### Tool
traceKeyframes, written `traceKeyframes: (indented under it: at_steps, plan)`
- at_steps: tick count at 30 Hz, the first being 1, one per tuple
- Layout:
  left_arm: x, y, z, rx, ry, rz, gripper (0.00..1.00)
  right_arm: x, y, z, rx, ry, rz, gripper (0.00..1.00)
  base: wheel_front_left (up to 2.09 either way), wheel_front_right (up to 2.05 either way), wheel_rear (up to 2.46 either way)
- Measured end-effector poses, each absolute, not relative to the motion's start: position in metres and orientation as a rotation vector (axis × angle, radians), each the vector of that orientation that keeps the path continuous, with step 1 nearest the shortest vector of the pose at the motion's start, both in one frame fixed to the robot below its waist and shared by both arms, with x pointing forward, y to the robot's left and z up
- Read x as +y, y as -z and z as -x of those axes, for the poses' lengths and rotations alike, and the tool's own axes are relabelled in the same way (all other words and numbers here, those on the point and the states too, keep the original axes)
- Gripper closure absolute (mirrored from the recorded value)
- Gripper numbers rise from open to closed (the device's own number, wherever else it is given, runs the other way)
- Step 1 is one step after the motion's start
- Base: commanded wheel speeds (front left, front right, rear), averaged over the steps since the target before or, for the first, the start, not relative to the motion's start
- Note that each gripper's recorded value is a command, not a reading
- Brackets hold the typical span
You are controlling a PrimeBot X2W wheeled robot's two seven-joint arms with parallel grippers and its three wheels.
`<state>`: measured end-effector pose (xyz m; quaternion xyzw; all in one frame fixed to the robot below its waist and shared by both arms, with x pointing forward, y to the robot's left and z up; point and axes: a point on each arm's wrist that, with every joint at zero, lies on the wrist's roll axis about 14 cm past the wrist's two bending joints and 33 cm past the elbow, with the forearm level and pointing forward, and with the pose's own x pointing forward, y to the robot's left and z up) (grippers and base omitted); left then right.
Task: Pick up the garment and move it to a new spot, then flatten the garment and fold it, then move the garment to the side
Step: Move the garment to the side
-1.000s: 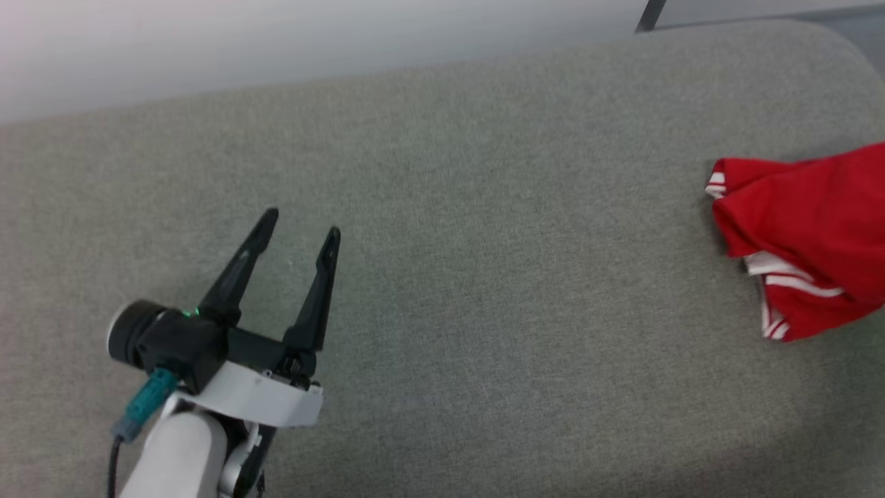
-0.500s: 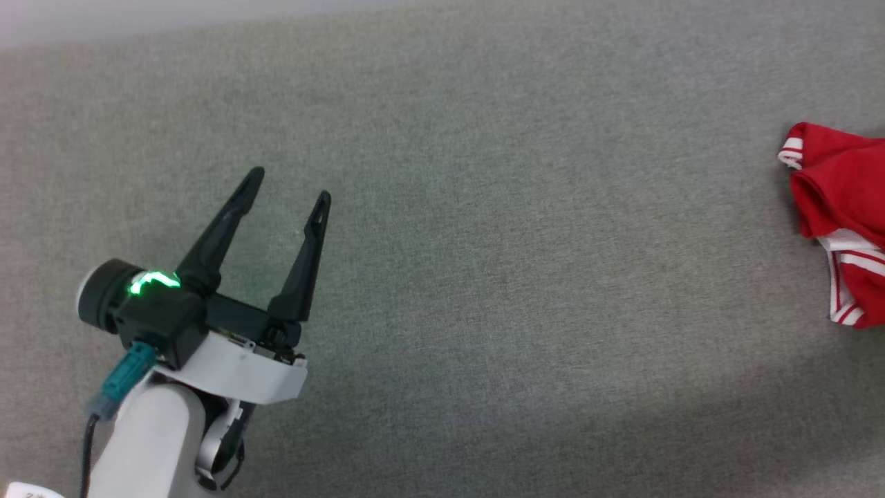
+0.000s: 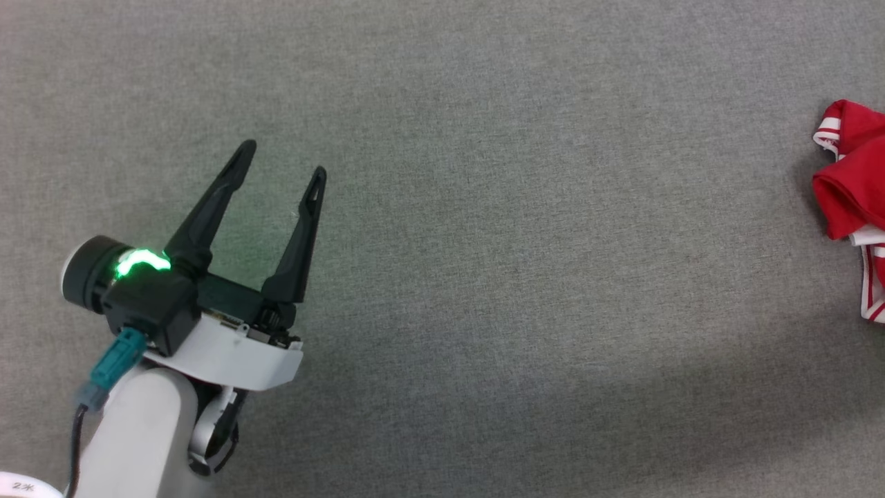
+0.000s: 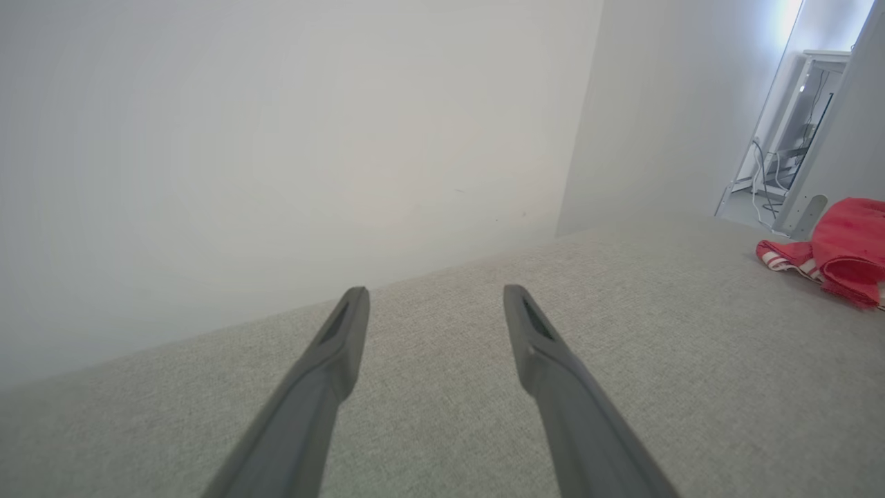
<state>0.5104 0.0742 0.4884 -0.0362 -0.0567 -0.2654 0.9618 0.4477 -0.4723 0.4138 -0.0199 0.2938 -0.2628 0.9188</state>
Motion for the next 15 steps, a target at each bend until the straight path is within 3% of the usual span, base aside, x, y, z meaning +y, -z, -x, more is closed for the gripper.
traceKeyframes:
  at_steps: [1,2,3,4,5,15]
  plan:
    - [0.074,-0.488,-0.51,-0.115,0.538,0.073,0.0,-0.472,-0.414,-0.448,0.604,0.54,0.041,1.0,0.0,0.0,0.0]
    - [0.073,-0.49,-0.511,-0.119,0.541,0.074,0.0,-0.473,-0.414,-0.447,0.604,0.543,0.039,0.76,0.0,0.0,0.0]
    - [0.073,-0.49,-0.511,-0.119,0.541,0.074,0.0,-0.473,-0.414,-0.447,0.604,0.543,0.039,0.76,0.0,0.0,0.0]
    - [0.072,-0.49,-0.51,-0.12,0.542,0.074,0.0,-0.473,-0.415,-0.447,0.6,0.545,0.038,0.53,0.0,0.0,0.0]
    - [0.07,-0.492,-0.51,-0.123,0.545,0.077,0.0,-0.474,-0.417,-0.446,0.595,0.55,0.032,0.02,0.0,0.0,0.0]
    - [0.065,-0.5,-0.498,-0.129,0.547,0.105,0.0,-0.477,-0.45,-0.446,0.497,0.551,0.017,0.0,0.0,0.0,0.0]
